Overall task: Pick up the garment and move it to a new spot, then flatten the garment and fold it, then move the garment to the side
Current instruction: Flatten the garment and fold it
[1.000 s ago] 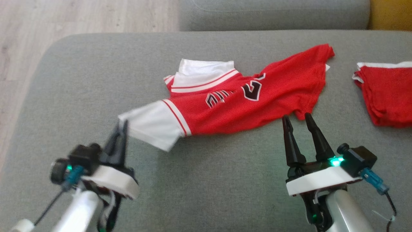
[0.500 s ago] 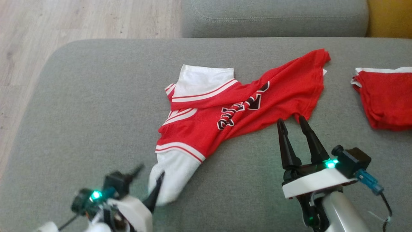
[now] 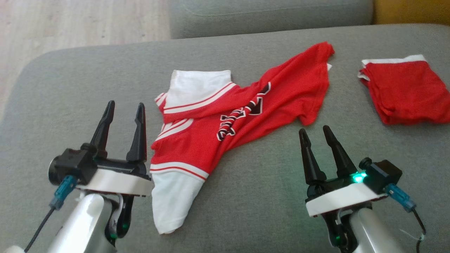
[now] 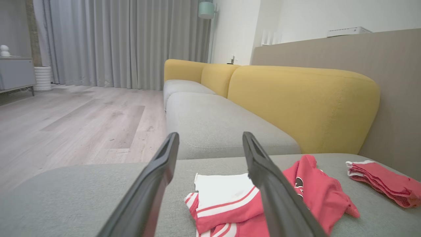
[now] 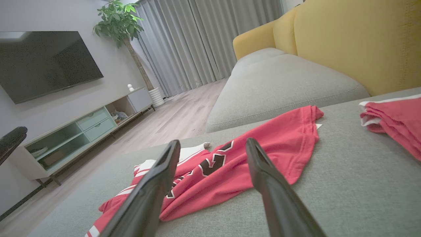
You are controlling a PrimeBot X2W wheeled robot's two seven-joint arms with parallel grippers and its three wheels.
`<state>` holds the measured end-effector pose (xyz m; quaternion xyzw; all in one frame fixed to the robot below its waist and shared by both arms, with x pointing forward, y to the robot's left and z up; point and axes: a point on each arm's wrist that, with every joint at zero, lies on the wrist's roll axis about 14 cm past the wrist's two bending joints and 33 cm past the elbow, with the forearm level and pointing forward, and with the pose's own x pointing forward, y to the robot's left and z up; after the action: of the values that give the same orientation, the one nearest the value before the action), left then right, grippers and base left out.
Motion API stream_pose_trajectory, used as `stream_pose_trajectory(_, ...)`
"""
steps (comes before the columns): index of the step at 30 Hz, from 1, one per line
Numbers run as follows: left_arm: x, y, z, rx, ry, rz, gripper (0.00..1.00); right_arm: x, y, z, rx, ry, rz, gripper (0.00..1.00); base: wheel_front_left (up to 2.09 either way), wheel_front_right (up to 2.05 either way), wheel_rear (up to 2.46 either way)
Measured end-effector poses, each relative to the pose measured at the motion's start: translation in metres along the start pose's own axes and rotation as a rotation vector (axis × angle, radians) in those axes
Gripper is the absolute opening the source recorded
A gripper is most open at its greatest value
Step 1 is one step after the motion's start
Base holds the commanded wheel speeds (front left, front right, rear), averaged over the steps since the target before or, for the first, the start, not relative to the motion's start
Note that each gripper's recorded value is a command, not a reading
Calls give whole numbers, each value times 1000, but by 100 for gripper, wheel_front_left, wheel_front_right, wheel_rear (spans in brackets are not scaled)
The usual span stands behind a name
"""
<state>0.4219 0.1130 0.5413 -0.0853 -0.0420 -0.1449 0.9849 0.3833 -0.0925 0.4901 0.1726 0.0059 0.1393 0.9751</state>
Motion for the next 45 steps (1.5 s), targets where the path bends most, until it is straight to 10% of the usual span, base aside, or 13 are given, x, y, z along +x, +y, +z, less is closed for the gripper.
stream_pose_trajectory(12, 85, -16, -19, 110, 185, -253, 100, 5, -30, 1, -7, -5, -76, 100, 0, 0, 0)
stream_pose_trajectory(27, 131, 11, -174, 268, 933, -370, 100, -5, -88, -13, 23, 37, -255, 100, 0, 0, 0)
stream_pose_trajectory(40, 157, 25, -205, 283, 1033, -357, 100, -11, -110, -20, 17, 64, -322, 100, 0, 0, 0)
stream_pose_trajectory(41, 157, 25, -205, 287, 1043, -362, 86, -11, -110, -21, 18, 65, -322, 100, 0, 0, 0)
stream_pose_trajectory(42, 156, 24, -205, 286, 1056, -367, 24, -11, -110, -21, 18, 65, -322, 100, 0, 0, 0)
stream_pose_trajectory(43, 154, 21, -205, 283, 1068, -379, 0, -11, -110, -21, 18, 65, -322, 100, 0, 0, 0)
stream_pose_trajectory(45, 150, 13, -206, 273, 1083, -410, 0, -10, -110, -21, 19, 66, -321, 100, 0, 0, 0)
